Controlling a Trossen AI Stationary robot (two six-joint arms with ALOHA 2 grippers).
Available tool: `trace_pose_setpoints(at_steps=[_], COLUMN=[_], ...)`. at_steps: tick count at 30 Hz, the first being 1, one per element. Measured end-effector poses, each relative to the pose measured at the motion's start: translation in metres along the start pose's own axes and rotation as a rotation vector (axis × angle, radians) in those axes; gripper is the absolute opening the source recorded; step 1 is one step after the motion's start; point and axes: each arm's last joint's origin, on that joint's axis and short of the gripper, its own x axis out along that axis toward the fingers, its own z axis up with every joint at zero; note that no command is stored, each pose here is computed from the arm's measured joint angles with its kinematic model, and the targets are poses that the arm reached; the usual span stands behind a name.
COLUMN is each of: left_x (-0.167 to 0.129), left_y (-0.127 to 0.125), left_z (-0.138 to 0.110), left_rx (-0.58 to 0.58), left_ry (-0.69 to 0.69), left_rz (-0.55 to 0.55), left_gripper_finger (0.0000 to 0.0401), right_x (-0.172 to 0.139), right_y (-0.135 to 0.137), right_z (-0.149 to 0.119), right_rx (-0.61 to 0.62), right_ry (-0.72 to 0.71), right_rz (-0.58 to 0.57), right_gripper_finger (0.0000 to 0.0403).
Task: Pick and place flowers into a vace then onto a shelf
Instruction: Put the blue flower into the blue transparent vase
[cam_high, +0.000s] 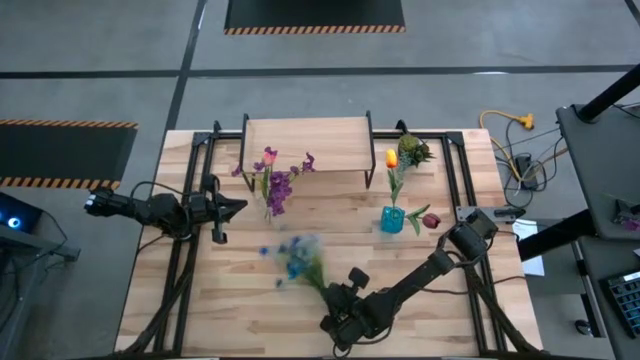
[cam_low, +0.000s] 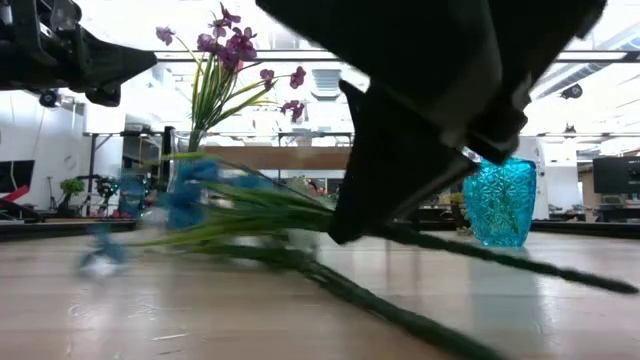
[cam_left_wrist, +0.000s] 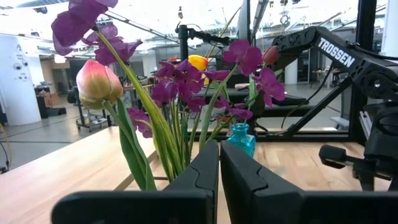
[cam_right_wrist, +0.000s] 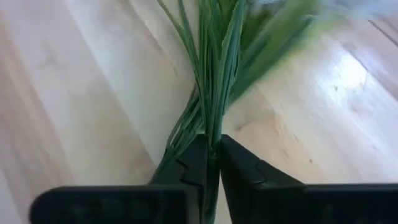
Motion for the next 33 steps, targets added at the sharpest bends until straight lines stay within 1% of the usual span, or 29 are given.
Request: trace_pose_setpoints(at_steps=[2,5,8,12,16,21,24,29,31,33], left_x=[0.000,0.000,0.000,0.000,0.000,0.000,0.000,0.000,0.000,0.000], left_y=[0.000,0.000,0.000,0.000,0.000,0.000,0.000,0.000,0.000,0.000], left_z=[0.000,0.000,0.000,0.000,0.000,0.000,0.000,0.000,0.000,0.000], left_rx=[-0.003,-0.004,-0.004,-0.011,-0.012,-0.012,-0.012,-0.011,-0.012,-0.012], left_ry=[0.000,0.000,0.000,0.001,0.001,0.001,0.001,0.001,0.001,0.001], left_rz=[0.000,0.000,0.000,0.000,0.000,0.000,0.000,0.000,0.000,0.000], left_gripper_finger=[0.0000,0.0000,0.0000,0.0000,0.0000,0.0000,0.0000,0.0000,0.0000,0.0000], right_x=[-0.002,-0.007,-0.013,-0.024,-0.042,-0.072,-0.089,-0.103,-0.106,-0.110], right_y=[0.002,0.004,0.001,0.001,0.006,0.011,0.011,0.012,0.011,0.006], right_z=[0.003,0.007,0.012,0.017,0.025,0.033,0.034,0.033,0.032,0.033], right_rx=[-0.018,-0.035,-0.054,-0.076,-0.097,-0.136,-0.129,-0.146,-0.130,-0.076], right_ry=[-0.005,-0.004,0.000,-0.032,-0.105,-0.220,-0.273,-0.324,-0.379,-0.409], right_rz=[0.008,0.005,-0.041,-0.093,-0.118,-0.170,-0.188,-0.199,-0.214,-0.226], right_gripper_finger=[0.0017,0.0016,0.0016,0.0015,0.0014,0.0014,0.0014,0.0013,0.0013,0.0013])
